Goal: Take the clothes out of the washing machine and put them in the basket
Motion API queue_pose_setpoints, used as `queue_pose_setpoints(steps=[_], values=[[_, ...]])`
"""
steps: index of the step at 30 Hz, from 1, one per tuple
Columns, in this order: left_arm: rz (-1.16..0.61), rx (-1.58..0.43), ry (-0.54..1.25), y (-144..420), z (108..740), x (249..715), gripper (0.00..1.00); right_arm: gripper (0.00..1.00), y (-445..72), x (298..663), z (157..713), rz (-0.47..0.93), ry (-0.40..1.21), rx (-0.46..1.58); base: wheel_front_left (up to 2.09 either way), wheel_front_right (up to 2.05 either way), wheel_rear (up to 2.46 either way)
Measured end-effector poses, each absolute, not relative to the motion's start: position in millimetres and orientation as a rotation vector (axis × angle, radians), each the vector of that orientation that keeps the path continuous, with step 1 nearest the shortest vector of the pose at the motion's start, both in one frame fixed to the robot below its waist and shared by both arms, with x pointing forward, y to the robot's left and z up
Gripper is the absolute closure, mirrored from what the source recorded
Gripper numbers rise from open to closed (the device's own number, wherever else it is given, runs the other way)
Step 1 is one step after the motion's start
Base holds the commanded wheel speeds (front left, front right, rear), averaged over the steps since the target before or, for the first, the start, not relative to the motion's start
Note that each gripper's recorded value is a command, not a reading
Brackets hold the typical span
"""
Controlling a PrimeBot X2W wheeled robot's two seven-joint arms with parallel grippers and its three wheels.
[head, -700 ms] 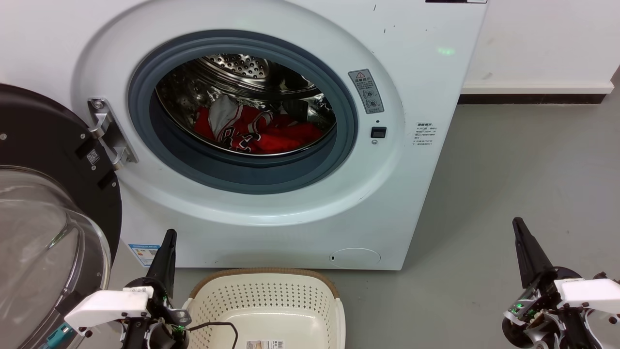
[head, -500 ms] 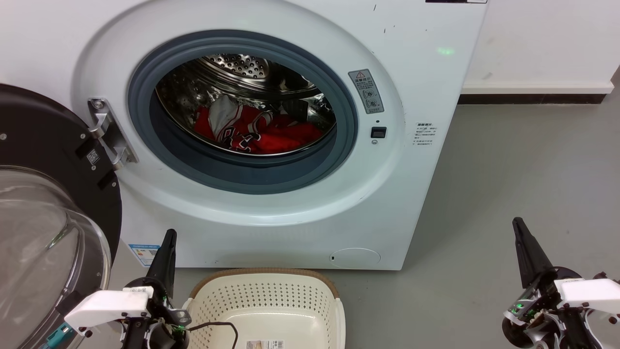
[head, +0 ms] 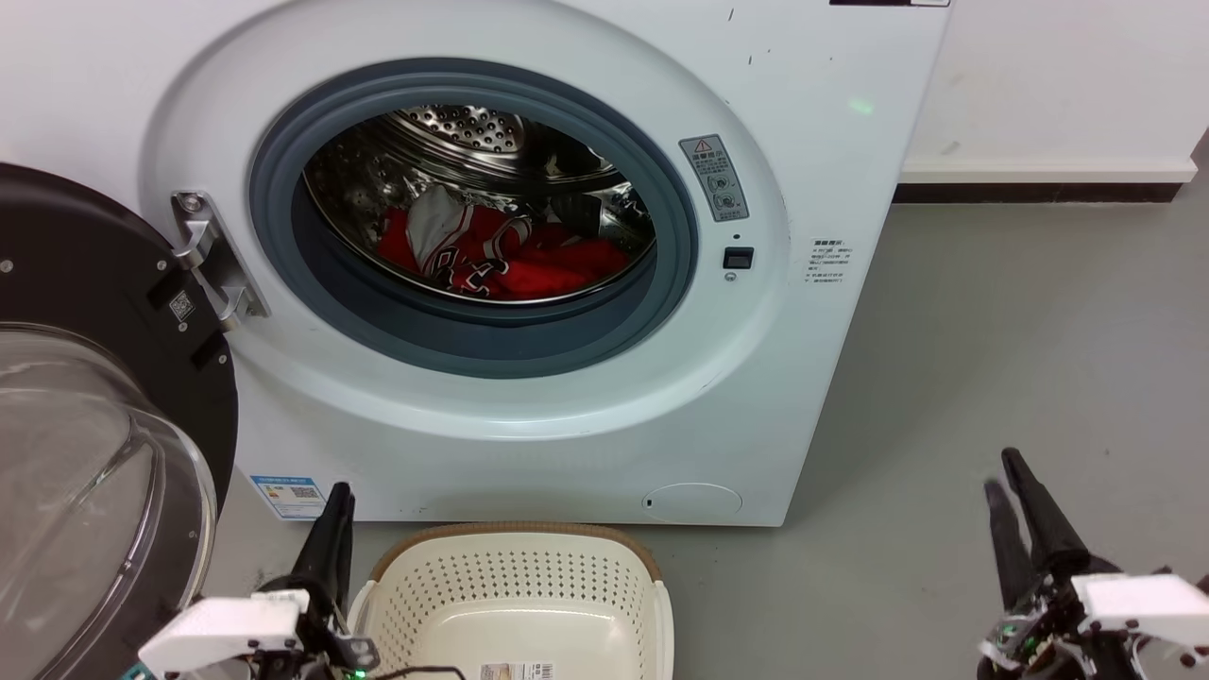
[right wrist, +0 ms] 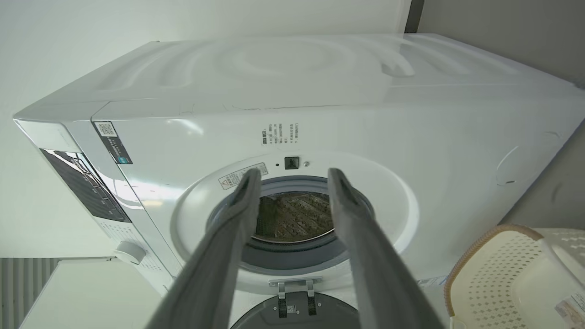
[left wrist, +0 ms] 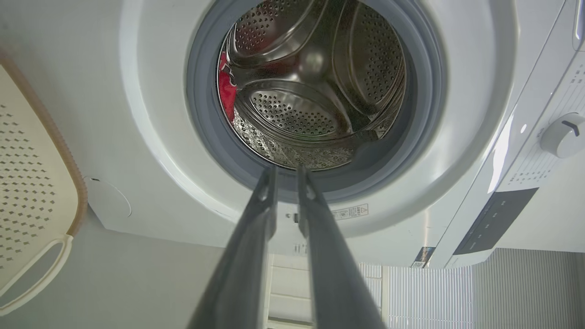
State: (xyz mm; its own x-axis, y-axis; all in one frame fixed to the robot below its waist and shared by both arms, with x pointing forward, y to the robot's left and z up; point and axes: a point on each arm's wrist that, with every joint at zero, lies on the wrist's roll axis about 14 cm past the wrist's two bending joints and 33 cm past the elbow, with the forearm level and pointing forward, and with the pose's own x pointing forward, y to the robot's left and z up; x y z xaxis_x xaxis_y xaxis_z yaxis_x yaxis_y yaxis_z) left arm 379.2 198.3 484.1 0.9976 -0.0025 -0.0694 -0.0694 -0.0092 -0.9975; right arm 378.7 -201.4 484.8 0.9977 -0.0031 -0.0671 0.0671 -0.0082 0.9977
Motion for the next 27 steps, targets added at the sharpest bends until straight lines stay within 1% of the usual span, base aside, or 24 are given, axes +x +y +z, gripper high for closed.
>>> queue_pose_setpoints(steps=[3, 9, 27], values=[[0.077, -1.577, 0.065, 199.2, 477.0, 374.5, 0.00, 0.00, -202.9, 373.1, 475.5, -0.086, 0.063, 1.577, 0.00, 0.00, 0.00], [0.080, -1.508, 0.038, 202.6, 483.5, 376.2, 0.00, 0.00, -206.3, 373.8, 477.9, -0.098, 0.044, 1.514, 0.00, 0.00, 0.00], [0.081, -1.150, 0.028, 197.2, 499.6, 378.8, 0.00, 0.00, -205.6, 375.6, 505.7, -0.046, -0.022, 1.086, 0.00, 0.00, 0.00]])
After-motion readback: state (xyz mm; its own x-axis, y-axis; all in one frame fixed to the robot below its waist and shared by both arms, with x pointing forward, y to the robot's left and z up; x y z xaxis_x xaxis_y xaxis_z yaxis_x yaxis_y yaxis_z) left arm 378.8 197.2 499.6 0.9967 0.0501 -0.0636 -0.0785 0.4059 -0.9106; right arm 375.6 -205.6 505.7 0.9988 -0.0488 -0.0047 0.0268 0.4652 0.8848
